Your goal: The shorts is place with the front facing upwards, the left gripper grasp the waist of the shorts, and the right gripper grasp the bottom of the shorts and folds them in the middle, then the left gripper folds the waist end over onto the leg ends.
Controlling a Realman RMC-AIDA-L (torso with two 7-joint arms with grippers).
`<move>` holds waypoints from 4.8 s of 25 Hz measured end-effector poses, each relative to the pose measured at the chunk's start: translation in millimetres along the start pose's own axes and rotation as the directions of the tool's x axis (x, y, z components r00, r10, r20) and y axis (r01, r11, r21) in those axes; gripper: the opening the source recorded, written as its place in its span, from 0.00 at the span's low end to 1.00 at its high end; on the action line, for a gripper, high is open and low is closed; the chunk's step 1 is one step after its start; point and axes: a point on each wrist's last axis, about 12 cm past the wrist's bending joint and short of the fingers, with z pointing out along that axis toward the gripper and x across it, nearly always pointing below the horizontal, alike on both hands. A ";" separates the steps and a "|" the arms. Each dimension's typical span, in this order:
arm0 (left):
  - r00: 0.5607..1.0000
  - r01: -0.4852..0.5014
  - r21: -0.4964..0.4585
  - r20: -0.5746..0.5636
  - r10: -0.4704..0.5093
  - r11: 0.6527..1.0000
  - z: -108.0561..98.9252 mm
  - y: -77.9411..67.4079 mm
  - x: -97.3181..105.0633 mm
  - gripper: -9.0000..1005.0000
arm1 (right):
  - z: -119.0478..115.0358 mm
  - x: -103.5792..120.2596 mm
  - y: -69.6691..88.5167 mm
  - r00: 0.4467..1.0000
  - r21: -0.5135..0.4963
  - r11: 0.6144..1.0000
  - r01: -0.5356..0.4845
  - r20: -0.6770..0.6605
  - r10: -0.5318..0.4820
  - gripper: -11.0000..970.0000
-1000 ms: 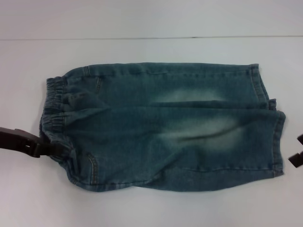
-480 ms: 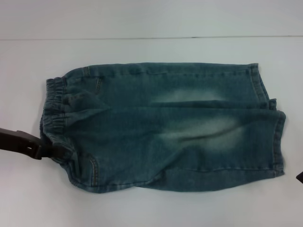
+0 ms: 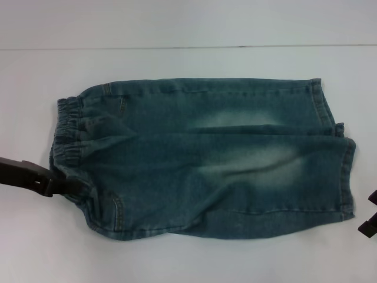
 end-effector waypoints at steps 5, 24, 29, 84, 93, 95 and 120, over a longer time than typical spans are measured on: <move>1.000 -0.003 0.002 0.000 0.003 1.000 0.1 -0.5 -1.5 0.05 | 1.3 -0.4 -0.3 1.000 0.009 1.000 -0.001 -0.017 0.001 0.98; 1.000 0.012 0.006 -0.003 -0.012 1.000 1.6 -1.4 -2.4 0.05 | 14.8 0.3 -4.2 0.995 -0.009 0.995 -0.097 -0.003 0.097 0.98; 1.000 0.015 0.006 -0.002 -0.015 1.000 3.1 -1.9 -2.4 0.05 | 19.7 -0.5 -4.6 0.994 -0.030 0.994 -0.110 -0.001 0.110 0.98; 1.000 -0.006 -0.010 -0.002 0.006 1.000 7.1 -2.6 -9.1 0.05 | 27.0 -27.5 -3.0 0.994 -0.025 0.998 -0.054 0.095 0.057 0.94; 1.000 -0.007 -0.023 0.004 0.007 1.000 7.0 -1.1 -10.6 0.05 | 32.4 -35.5 -3.6 0.994 0.015 0.999 -0.036 0.100 0.034 0.82; 1.000 -0.007 -0.024 0.005 0.008 1.000 7.0 -1.1 -10.9 0.05 | 33.4 -36.8 -3.3 0.995 0.019 0.999 -0.029 0.095 0.027 0.75; 1.000 -0.009 0.012 -0.015 0.009 1.000 3.8 -3.5 -10.5 0.05 | 28.2 -32.6 -6.0 0.998 0.032 0.999 0.000 0.067 -0.002 0.06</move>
